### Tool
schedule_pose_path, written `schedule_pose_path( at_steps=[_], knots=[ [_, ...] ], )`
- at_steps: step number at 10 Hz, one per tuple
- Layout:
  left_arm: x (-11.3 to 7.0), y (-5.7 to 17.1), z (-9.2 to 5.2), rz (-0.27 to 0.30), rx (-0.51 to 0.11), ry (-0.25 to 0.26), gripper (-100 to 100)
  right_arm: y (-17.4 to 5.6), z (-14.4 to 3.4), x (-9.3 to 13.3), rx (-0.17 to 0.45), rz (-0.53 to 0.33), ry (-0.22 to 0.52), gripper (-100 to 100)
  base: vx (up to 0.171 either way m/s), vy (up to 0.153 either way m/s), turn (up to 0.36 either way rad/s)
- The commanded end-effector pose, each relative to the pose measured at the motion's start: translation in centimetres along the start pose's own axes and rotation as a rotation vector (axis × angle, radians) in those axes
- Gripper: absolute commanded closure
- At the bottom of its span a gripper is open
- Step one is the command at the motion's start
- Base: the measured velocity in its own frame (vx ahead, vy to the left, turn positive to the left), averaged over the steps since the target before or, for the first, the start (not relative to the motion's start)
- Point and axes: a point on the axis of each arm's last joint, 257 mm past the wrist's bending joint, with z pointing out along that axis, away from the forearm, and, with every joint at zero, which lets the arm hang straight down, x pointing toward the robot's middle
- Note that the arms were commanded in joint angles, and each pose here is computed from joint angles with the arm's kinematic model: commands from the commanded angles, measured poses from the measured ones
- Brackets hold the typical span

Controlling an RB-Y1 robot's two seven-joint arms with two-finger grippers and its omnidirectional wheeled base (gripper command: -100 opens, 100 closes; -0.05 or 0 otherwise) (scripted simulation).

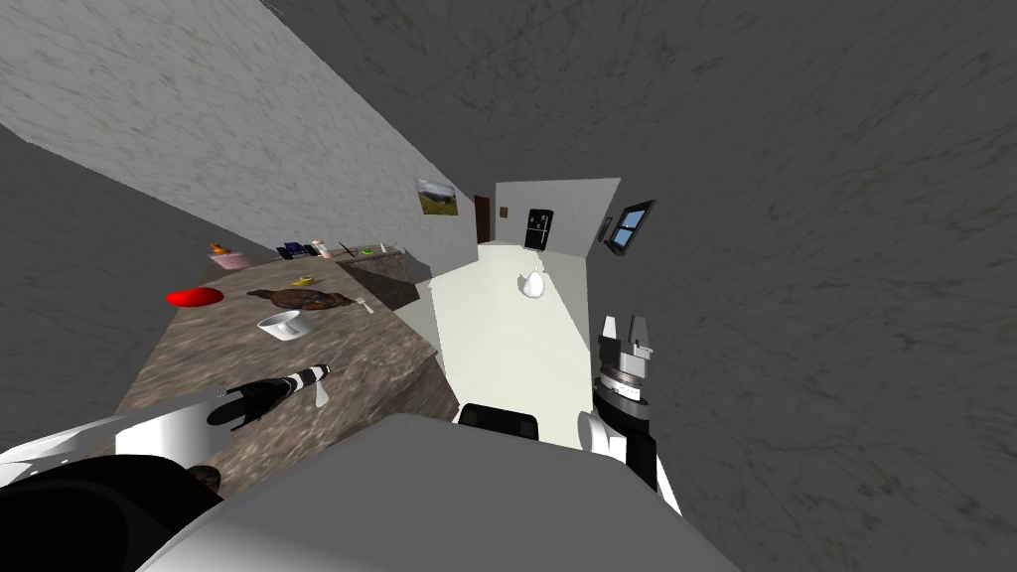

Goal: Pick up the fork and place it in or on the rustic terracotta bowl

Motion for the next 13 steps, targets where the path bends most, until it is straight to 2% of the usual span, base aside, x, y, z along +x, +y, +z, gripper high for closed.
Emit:
schedule_pose_path(
  at_steps=[1, 2, 3, 4, 9, 10, 11, 12, 13],
  knots=[
    [0.0, 0.0, 0.0, 0.000, 0.000, 0.000, 100, 0.0, 0.0, 0.0, 0.000, 0.000, 0.000, 0, 0.000, 0.000, 0.000],
    [0.0, 0.0, 0.0, 0.000, 0.000, 0.000, 100, 0.0, 0.0, 0.0, 0.000, 0.000, 0.000, 0, 0.000, 0.000, 0.000],
    [0.0, 0.0, 0.0, 0.000, 0.000, 0.000, 0, 0.0, 0.0, 0.0, 0.000, 0.000, 0.000, 0, 0.000, 0.000, 0.000],
    [0.3, -0.3, -0.3, 0.015, 0.012, 0.003, 100, 0.0, 0.0, 0.0, 0.000, 0.000, 0.000, 0, 0.061, -0.003, 0.243],
    [0.6, -4.4, -1.9, 0.123, 0.118, 0.016, 100, 0.0, 0.0, 0.0, 0.000, 0.000, 0.000, 0, 0.138, -0.013, 0.325],
    [0.6, -3.7, -1.7, 0.105, 0.100, 0.014, 100, 0.0, 0.0, 0.0, 0.000, 0.000, 0.000, 0, 0.071, -0.024, 0.096],
    [0.7, -3.8, -1.7, 0.109, 0.103, 0.015, 0, 0.0, 0.0, 0.0, 0.000, 0.000, 0.000, 0, 0.007, -0.006, -0.012],
    [-0.2, -3.6, -1.5, 0.123, 0.097, 0.017, 100, 0.0, 0.0, 0.0, 0.000, 0.000, 0.000, 0, 0.027, -0.019, 0.061],
    [-0.8, -3.4, -1.3, 0.135, 0.095, 0.019, 100, 0.0, 0.0, 0.0, 0.000, 0.000, 0.000, 0, 0.030, -0.033, 0.102]
  ],
)
